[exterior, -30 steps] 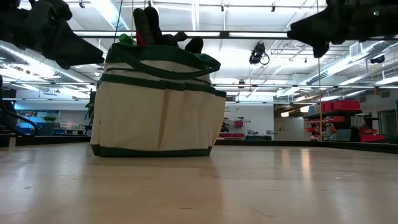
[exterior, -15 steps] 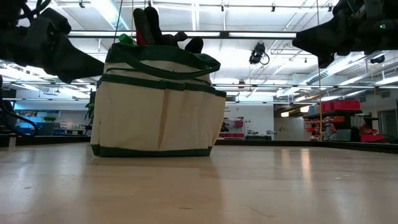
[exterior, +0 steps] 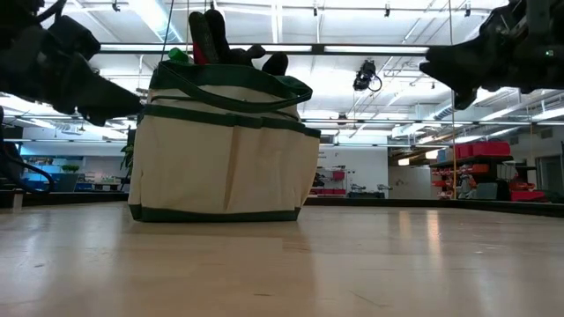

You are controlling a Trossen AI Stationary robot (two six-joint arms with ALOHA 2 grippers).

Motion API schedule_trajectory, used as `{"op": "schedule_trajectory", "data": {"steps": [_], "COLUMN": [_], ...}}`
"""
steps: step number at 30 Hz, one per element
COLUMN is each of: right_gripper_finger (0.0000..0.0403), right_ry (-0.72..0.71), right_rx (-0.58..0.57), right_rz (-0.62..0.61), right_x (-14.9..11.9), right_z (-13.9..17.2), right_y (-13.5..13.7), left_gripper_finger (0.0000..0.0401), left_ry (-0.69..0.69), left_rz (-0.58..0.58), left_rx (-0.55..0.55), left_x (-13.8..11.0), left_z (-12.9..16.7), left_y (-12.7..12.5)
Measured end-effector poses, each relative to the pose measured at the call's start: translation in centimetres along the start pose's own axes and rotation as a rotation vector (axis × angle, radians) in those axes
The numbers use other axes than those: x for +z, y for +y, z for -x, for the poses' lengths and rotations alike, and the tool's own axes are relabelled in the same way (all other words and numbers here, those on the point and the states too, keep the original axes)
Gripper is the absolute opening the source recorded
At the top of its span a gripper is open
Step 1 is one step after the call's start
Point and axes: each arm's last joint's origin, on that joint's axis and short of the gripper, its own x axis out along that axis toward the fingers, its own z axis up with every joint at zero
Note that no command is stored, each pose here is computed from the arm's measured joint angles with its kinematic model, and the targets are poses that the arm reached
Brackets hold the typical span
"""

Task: Pick & Place Garden tools in Gardening bag
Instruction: Return to Home Position

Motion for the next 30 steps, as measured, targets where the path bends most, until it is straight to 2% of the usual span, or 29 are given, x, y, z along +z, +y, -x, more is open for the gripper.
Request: {"op": "schedule_trajectory", "data": {"steps": [5,10,30], "right_gripper_finger": [0.0119,0.0119,0.0119], "right_ry": [0.079,0.121,0.119], "right_rx": [-0.013,-0.028,-0.029], "right_rz": [-0.051,-0.177,-0.163], "right_x": [-0.8,-1.2,-1.2], "right_z": [0.0,0.1,0.1], "right_y": [-0.1,-0.2,-0.2], "left_gripper_finger": [0.0167,0.0167,0.0167], "left_ry": [-0.022,-0.019,-0.021], "left_rz": [0.007,0.031,0.032], "left_rx": [0.005,-0.017,-0.018], "left_x": [-0.2,-0.2,-0.2], "left_z": [-0.1,-0.1,-0.1], "left_y": [0.0,-0.1,-0.1]}}
